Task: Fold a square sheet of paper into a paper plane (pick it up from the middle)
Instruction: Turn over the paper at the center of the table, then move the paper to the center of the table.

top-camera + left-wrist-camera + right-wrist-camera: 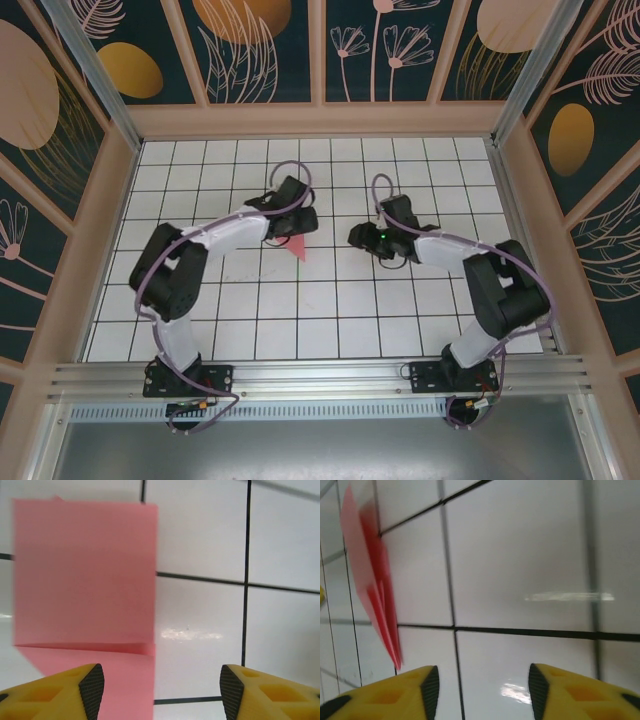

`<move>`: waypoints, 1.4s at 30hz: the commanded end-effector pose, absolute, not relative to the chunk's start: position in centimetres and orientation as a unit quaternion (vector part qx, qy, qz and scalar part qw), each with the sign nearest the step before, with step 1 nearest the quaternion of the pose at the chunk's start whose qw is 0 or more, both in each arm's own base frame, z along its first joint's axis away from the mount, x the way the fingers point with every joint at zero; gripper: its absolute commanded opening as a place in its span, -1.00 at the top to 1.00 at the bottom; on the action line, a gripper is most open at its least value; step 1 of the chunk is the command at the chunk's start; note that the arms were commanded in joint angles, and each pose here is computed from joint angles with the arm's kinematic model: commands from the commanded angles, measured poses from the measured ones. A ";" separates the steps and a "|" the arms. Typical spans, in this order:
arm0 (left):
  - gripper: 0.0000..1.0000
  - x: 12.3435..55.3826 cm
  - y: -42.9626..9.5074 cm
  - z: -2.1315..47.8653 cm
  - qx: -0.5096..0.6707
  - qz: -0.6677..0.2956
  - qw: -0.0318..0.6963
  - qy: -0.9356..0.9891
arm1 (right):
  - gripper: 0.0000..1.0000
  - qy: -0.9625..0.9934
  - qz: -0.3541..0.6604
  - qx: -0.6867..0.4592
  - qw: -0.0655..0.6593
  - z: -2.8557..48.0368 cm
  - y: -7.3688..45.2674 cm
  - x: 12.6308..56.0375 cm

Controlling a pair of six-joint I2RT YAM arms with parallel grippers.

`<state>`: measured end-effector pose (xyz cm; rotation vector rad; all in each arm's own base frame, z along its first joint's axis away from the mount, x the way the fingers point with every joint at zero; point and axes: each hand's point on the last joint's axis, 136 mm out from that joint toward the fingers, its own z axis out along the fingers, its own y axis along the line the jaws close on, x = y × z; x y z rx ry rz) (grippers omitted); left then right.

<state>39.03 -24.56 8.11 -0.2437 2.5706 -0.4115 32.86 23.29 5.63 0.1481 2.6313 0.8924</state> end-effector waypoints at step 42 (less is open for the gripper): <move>0.07 36.6 -22.2 8.2 -0.106 -0.280 0.251 0.920 | 0.89 0.923 0.324 -0.201 -0.052 -1.1 29.2 25.9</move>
